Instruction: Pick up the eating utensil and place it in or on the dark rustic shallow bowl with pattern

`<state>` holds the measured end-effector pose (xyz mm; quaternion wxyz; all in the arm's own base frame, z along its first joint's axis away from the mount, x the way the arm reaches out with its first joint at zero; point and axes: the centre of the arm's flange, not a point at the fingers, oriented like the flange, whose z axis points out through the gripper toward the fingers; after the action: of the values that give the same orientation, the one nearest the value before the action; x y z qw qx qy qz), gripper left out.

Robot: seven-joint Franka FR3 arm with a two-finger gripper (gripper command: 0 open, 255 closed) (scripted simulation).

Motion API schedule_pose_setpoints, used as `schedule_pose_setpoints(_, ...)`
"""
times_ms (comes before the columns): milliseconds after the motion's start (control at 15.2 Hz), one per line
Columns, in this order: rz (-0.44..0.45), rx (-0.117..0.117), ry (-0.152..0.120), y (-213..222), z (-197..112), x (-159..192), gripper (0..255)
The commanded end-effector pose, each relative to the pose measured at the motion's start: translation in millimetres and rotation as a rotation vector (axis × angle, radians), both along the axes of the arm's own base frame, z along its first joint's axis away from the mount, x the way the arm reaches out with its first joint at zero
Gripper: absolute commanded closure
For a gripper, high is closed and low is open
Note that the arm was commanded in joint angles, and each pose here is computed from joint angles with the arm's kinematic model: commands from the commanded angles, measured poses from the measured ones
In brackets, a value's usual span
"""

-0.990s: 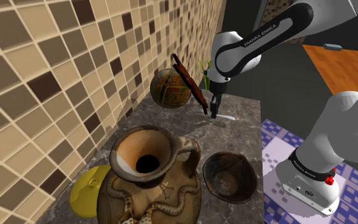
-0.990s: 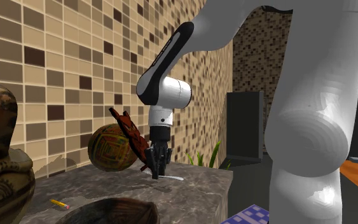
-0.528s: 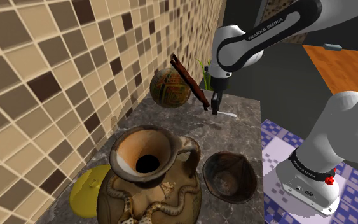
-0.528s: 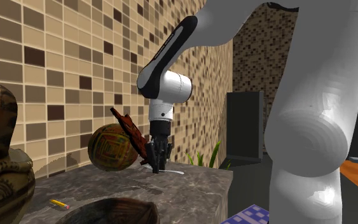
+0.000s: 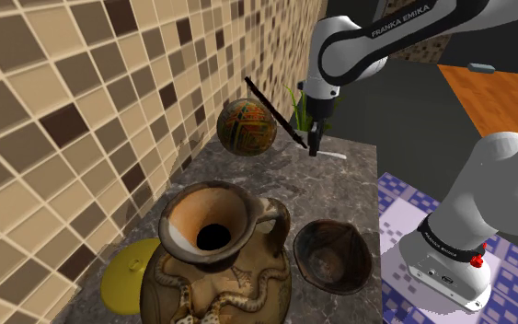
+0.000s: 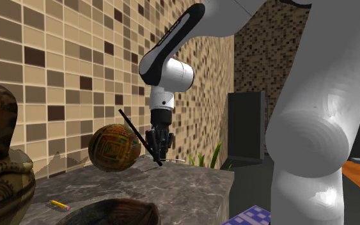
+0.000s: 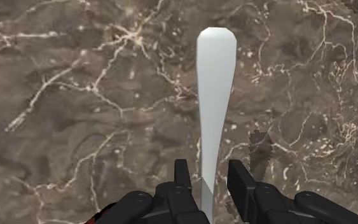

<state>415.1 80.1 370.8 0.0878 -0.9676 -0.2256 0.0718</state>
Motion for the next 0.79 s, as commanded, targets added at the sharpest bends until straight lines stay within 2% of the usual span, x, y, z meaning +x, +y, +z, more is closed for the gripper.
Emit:
schedule_pose_setpoints(0,0.0,0.0,0.0,1.0,11.2,-0.8,255)
schedule_pose_setpoints(726,0.0,0.0,0.0,1.0,69.3,-0.8,255)
